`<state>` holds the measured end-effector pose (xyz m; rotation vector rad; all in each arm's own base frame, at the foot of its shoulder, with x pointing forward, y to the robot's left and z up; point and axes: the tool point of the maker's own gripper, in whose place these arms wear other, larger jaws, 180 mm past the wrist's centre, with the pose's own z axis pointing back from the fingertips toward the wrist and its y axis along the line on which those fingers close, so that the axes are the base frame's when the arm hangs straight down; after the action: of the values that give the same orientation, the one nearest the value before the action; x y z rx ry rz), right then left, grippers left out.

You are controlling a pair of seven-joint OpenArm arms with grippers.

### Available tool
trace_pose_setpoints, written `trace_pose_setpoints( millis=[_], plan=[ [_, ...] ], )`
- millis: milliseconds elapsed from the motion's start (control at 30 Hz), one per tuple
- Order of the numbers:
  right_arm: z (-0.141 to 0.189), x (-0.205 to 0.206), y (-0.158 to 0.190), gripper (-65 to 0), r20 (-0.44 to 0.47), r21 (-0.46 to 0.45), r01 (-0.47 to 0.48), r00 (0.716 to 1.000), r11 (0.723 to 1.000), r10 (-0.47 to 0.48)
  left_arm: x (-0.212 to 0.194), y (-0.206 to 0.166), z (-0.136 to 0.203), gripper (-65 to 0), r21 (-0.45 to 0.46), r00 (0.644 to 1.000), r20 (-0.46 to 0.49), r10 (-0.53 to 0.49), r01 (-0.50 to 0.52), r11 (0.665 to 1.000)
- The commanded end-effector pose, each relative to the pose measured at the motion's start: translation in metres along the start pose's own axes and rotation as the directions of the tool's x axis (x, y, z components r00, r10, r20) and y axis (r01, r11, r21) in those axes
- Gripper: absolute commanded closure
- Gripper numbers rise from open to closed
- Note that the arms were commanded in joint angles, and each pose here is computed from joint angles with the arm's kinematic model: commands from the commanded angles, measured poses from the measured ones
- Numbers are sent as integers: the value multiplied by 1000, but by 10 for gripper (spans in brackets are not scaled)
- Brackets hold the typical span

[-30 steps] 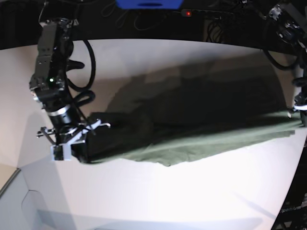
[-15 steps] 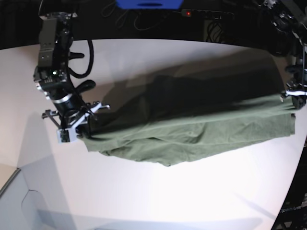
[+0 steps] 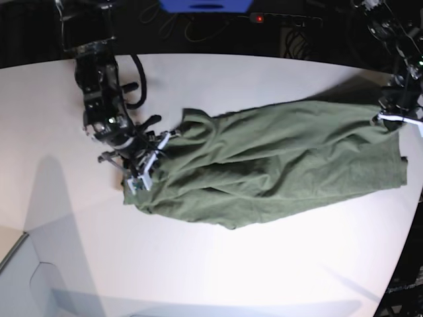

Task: Layout the t-shirt on the table in an organized manner, then fold the t-shirt properly
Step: 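Regrasp the t-shirt end with the right gripper, holding with the left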

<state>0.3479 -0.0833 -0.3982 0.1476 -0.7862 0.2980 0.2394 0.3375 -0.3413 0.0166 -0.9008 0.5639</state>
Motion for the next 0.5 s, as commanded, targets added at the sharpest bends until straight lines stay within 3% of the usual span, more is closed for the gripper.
trace_pose_setpoints(
  millis=[0,133,267,467],
  plan=[
    [-4,24,-2,0,55,-2,-1,998,1000,1,18,0,0,-2,-6,999,53,-5,5,1000],
    [-17,39,-6,-2,46,-3,6,999,1000,-6,22,1,-4,-2,-6,998,58,9,-9,1000],
    [-5,53,0,-83,98,2,-11,995,1000,10,31,4,-2,-2,3,997,73,-14,14,1000],
    [43,82,20,-124,278,14,-42,960,999,37,40,10,-1,-2,16,996,83,-37,36,999]
  ],
)
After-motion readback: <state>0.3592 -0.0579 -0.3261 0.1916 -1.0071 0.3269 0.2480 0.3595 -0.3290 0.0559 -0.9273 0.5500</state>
